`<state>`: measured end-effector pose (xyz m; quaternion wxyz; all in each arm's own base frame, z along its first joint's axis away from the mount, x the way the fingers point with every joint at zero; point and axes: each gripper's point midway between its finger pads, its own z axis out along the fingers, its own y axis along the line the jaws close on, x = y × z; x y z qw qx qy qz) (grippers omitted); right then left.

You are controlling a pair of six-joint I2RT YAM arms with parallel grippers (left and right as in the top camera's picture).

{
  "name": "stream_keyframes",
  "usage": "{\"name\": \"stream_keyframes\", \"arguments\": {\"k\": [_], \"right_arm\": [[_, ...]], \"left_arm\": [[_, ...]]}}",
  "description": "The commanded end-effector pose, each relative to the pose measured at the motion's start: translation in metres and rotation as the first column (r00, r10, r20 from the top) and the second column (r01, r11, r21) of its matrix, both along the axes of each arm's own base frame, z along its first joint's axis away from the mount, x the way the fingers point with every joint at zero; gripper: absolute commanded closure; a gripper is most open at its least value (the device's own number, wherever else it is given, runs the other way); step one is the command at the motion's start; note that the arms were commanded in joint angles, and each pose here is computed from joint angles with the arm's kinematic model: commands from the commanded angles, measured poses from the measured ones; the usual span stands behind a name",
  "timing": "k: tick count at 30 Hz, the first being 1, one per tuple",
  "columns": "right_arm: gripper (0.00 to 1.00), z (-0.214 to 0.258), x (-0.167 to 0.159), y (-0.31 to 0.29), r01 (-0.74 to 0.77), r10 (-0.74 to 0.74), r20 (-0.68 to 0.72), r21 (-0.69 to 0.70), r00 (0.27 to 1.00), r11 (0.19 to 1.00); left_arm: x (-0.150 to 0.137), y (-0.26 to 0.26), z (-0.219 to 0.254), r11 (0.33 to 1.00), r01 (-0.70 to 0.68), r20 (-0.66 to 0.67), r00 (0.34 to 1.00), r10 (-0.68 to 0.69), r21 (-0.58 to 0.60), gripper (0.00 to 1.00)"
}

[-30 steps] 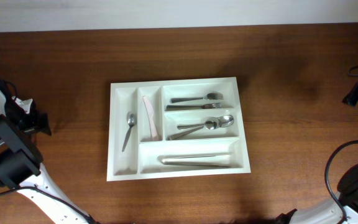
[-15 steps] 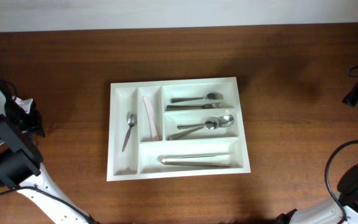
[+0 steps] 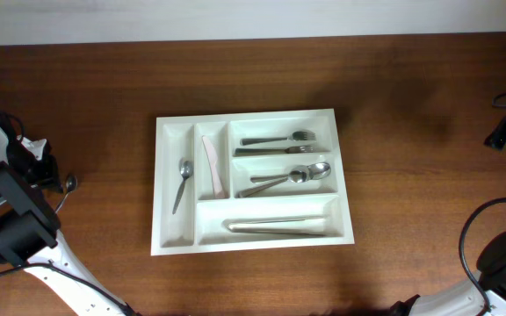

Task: Pack container

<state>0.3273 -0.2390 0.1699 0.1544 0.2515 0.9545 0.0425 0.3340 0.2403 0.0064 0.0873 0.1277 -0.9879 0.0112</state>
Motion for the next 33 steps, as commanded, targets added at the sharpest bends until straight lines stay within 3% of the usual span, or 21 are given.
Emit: {"name": "stream_keyframes", "arguments": {"k": [1, 10, 12, 13, 28, 33], "right_arm": [[0.01, 0.007, 0.000, 0.003, 0.001, -0.001, 0.020, -0.001, 1.000, 1.000], [0.01, 0.007, 0.000, 0.003, 0.001, -0.001, 0.020, -0.001, 1.000, 1.000], [0.01, 0.007, 0.000, 0.003, 0.001, -0.001, 0.020, -0.001, 1.000, 1.000], [0.01, 0.007, 0.000, 0.003, 0.001, -0.001, 0.020, -0.001, 1.000, 1.000], [0.01, 0.007, 0.000, 0.003, 0.001, -0.001, 0.020, -0.001, 1.000, 1.000], [0.01, 0.007, 0.000, 0.003, 0.001, -0.001, 0.020, -0.001, 1.000, 1.000]], "left_arm": [[0.001, 0.002, -0.001, 1.000, -0.005, 0.008, 1.000, 0.005, -0.009, 0.54], [0.020, -0.014, -0.001, 0.993, 0.039, 0.113, 0.993, -0.027, -0.110, 0.53], [0.025, -0.017, -0.001, 0.991, 0.037, 0.138, 0.990, -0.019, -0.128, 0.39], [0.028, -0.020, 0.000, 0.989, 0.033, 0.153, 0.988, -0.011, -0.146, 0.39], [0.050, -0.031, 0.003, 0.976, 0.037, 0.258, 0.966, 0.021, -0.216, 0.41], [0.055, -0.039, 0.005, 0.962, 0.132, 0.306, 0.951, -0.054, -0.239, 0.43]]}}
